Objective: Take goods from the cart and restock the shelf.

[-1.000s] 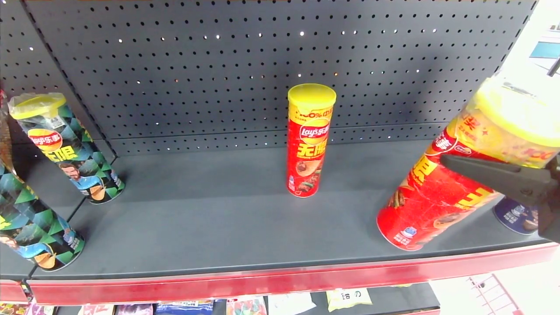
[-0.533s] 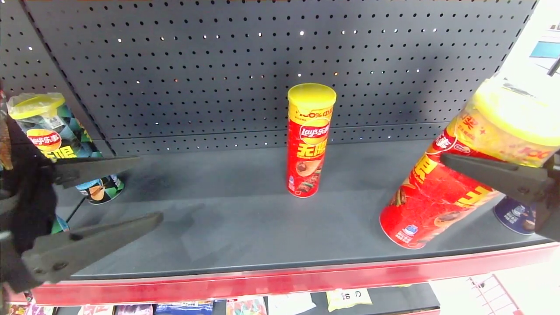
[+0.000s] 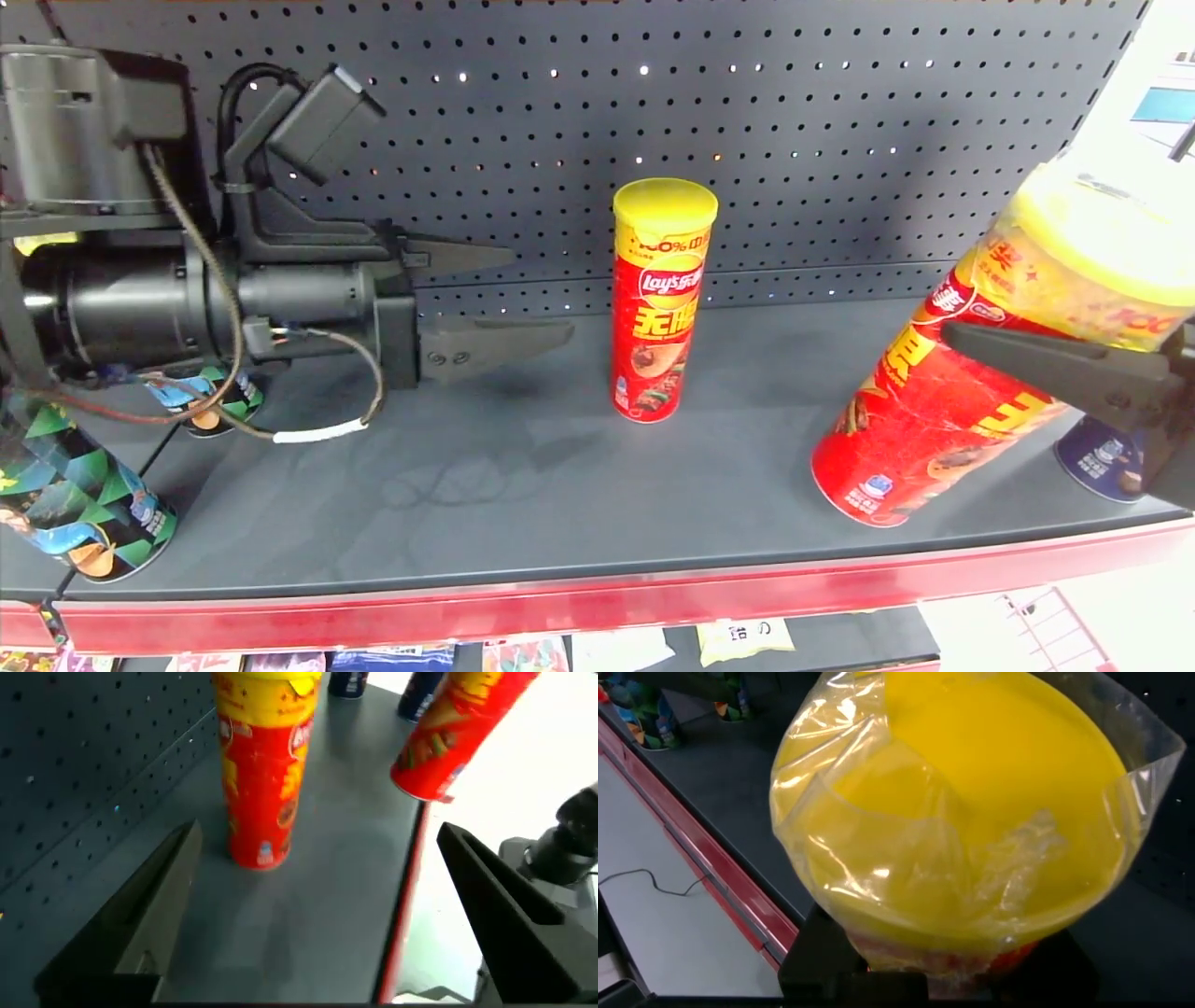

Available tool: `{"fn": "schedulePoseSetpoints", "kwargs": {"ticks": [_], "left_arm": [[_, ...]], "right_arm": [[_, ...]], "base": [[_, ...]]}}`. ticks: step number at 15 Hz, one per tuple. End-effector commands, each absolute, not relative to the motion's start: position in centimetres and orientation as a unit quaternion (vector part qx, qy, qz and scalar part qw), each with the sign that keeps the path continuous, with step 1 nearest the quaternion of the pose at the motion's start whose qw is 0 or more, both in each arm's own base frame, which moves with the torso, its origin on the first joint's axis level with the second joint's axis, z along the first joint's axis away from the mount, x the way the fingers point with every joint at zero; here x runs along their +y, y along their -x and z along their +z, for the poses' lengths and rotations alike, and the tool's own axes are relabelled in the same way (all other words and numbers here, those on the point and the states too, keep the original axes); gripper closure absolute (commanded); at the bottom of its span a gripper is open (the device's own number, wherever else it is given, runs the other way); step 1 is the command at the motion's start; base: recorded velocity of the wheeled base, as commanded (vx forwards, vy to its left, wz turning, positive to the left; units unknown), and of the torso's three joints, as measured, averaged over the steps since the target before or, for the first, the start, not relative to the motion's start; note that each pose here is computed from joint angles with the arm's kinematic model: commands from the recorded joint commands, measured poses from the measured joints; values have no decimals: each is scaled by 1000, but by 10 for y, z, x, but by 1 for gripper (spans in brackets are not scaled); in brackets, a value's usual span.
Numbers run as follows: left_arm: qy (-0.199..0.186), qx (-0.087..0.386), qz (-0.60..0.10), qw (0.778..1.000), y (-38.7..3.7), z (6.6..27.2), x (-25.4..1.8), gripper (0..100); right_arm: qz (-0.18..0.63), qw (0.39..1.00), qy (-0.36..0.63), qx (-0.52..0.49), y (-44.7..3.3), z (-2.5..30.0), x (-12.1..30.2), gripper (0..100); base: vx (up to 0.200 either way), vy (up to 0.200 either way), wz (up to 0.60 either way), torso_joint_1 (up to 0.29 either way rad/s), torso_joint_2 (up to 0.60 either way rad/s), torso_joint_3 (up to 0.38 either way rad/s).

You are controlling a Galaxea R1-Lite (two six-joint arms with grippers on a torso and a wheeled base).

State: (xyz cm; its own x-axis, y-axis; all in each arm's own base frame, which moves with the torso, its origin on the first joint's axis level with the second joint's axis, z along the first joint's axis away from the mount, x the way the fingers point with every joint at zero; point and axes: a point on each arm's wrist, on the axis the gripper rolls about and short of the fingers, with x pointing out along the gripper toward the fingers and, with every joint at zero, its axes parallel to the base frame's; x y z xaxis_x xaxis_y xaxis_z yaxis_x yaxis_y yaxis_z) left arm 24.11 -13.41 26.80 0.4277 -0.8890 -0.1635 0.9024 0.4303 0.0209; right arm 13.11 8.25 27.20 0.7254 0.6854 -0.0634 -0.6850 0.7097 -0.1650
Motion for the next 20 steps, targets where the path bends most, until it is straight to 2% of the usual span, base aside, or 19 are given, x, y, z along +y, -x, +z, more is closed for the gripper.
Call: {"fn": "schedulePoseSetpoints", "kwargs": {"ticks": [1, 5, 14, 17, 20], "left_arm": [[-52, 82, -533, 841, -270, 256, -151, 0], [-53, 82, -546, 832, -281, 254, -170, 0], [-59, 74, -546, 832, -313, 247, -204, 0], [-62, 68, -536, 839, -322, 247, -214, 0], [-63, 67, -542, 836, -319, 247, -222, 0]], "right_arm": [[368, 925, 89, -1, -131, 272, 82, 100], [365, 927, 88, -1, -131, 272, 82, 100], [363, 928, 89, 0, -131, 272, 82, 100], [363, 928, 89, 2, -132, 271, 83, 100], [363, 928, 88, 3, -132, 271, 83, 100]], "base": [[0, 0, 0, 0, 0, 0], [0, 0, 0, 0, 0, 0], [0, 0, 0, 0, 0, 0], [0, 0, 0, 0, 0, 0], [0, 0, 0, 0, 0, 0]]}}
